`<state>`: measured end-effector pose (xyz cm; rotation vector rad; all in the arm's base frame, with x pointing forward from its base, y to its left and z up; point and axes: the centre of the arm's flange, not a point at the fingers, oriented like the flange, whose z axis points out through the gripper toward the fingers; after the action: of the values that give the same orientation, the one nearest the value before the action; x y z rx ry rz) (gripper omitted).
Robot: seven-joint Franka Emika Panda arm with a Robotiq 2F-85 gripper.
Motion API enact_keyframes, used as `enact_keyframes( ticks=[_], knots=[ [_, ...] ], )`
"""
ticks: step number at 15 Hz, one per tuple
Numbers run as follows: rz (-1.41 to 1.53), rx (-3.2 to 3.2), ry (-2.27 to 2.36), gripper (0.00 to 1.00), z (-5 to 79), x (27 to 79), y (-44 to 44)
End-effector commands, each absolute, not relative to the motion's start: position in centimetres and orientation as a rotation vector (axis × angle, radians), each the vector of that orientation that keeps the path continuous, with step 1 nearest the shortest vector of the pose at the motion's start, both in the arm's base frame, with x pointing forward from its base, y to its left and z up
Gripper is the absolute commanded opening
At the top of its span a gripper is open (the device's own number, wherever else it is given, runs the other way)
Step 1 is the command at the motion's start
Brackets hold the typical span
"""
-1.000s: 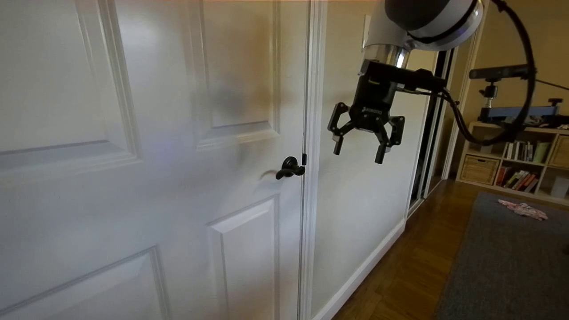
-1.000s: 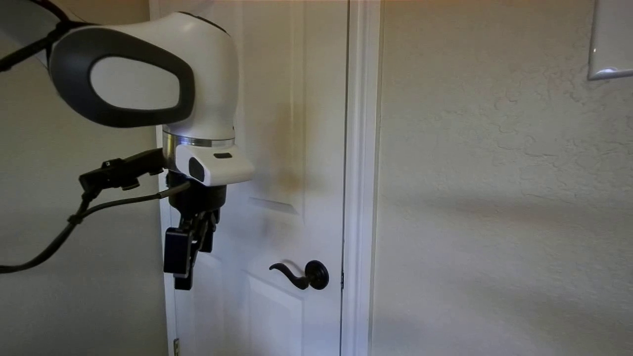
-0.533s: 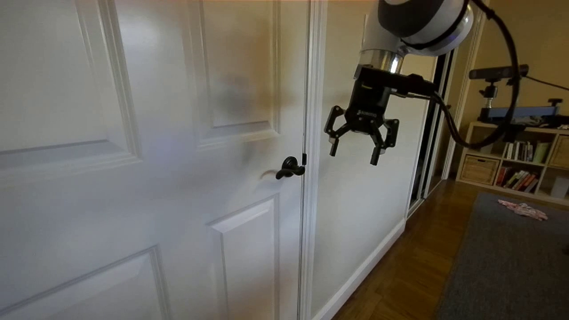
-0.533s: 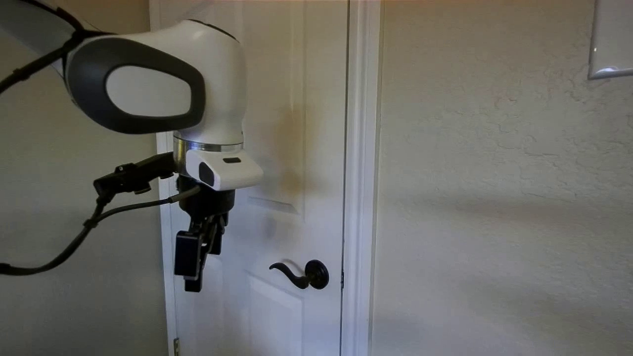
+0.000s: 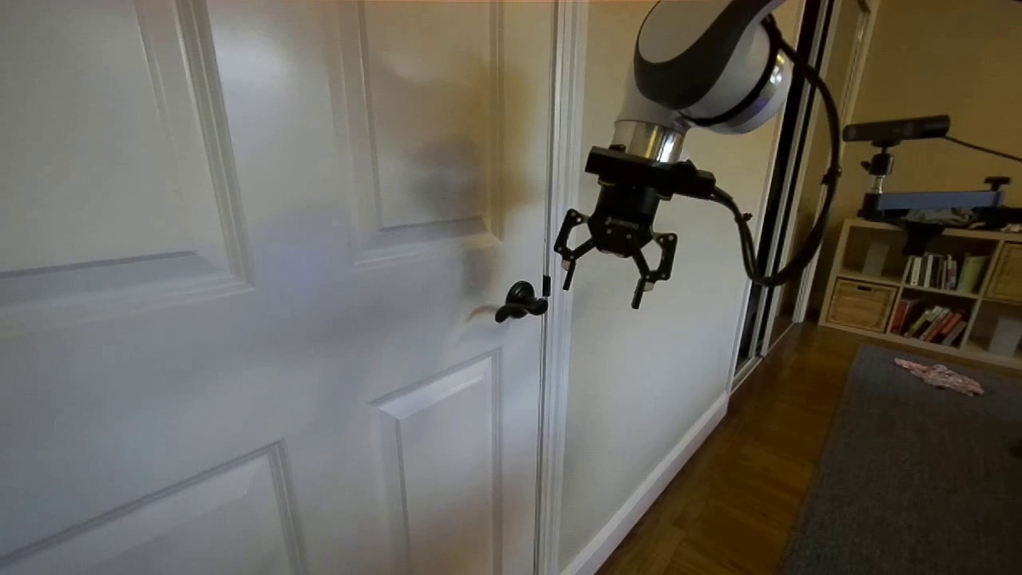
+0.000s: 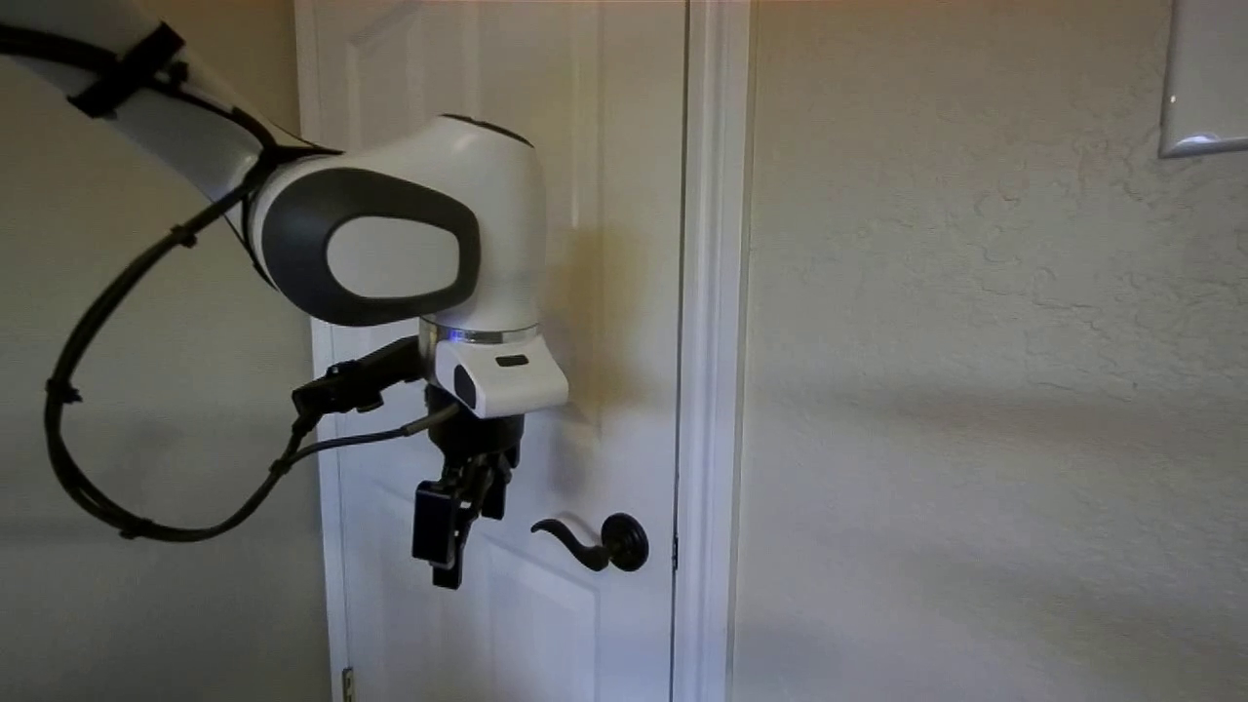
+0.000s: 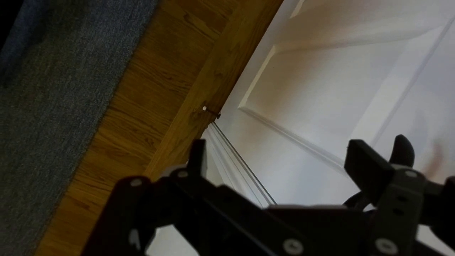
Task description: Open the door
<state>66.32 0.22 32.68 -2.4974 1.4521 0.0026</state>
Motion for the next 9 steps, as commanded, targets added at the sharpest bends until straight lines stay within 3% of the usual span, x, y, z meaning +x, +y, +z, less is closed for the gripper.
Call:
enact_keyframes(
  ticks=[1, 9],
  knots=[
    [-0.006, -2.414, 1.555, 1.00, 30.9, 70.0, 0.5],
    [-0.071, -2.254, 1.671, 1.00, 29.4, 73.3, 1.2]
  ],
)
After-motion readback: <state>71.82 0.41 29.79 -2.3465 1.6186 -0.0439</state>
